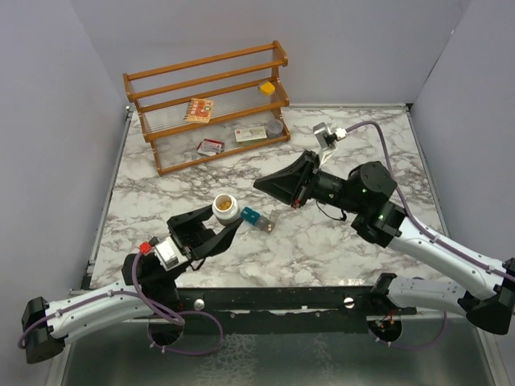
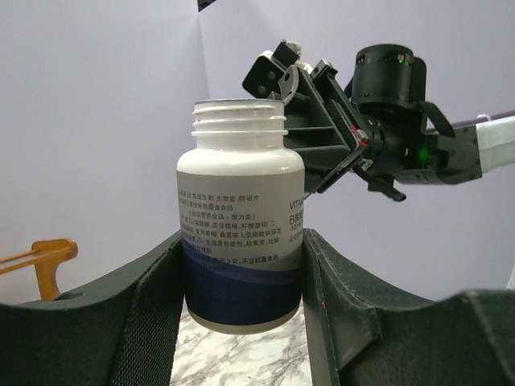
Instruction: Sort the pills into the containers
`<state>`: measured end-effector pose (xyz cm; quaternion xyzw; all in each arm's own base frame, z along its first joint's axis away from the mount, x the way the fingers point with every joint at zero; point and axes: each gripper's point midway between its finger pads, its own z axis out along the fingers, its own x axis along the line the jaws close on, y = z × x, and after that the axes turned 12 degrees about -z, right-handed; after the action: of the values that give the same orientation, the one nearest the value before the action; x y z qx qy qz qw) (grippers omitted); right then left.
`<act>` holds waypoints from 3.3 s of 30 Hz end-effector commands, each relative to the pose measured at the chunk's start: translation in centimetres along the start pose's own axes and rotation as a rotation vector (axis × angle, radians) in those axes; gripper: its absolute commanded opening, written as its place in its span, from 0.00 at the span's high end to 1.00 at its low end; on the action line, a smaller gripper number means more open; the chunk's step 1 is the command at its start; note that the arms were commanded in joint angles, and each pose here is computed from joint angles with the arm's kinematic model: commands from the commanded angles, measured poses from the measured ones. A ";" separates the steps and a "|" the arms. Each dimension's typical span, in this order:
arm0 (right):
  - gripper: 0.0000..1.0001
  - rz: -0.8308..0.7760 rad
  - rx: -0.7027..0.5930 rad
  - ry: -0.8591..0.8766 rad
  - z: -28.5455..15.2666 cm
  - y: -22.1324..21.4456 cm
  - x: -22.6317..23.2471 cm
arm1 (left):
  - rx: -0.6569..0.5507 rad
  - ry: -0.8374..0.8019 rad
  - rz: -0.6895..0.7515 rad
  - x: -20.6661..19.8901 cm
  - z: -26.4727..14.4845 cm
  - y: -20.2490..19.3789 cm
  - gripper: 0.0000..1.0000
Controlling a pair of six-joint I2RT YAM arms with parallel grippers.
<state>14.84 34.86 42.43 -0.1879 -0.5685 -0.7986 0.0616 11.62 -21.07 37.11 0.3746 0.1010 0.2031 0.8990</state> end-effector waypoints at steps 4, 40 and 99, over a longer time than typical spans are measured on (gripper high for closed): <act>0.94 -0.217 0.209 -0.472 -3.9 -2.2 -8.3 | 0.048 0.161 0.016 2.8 -1.5 -0.4 1.00; 0.52 -0.188 0.930 -0.631 -13.4 -33.1 -6.3 | 0.221 0.603 0.091 9.9 -5.6 -1.4 1.00; 0.99 -0.937 0.830 -1.423 -18.2 -18.1 -13.0 | 0.246 0.588 0.046 9.5 -6.0 -2.3 1.00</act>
<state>15.52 24.34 14.62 -0.3835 -0.7621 -0.1774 -0.4906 19.00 -15.24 29.51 0.4246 0.3729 0.3083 0.7652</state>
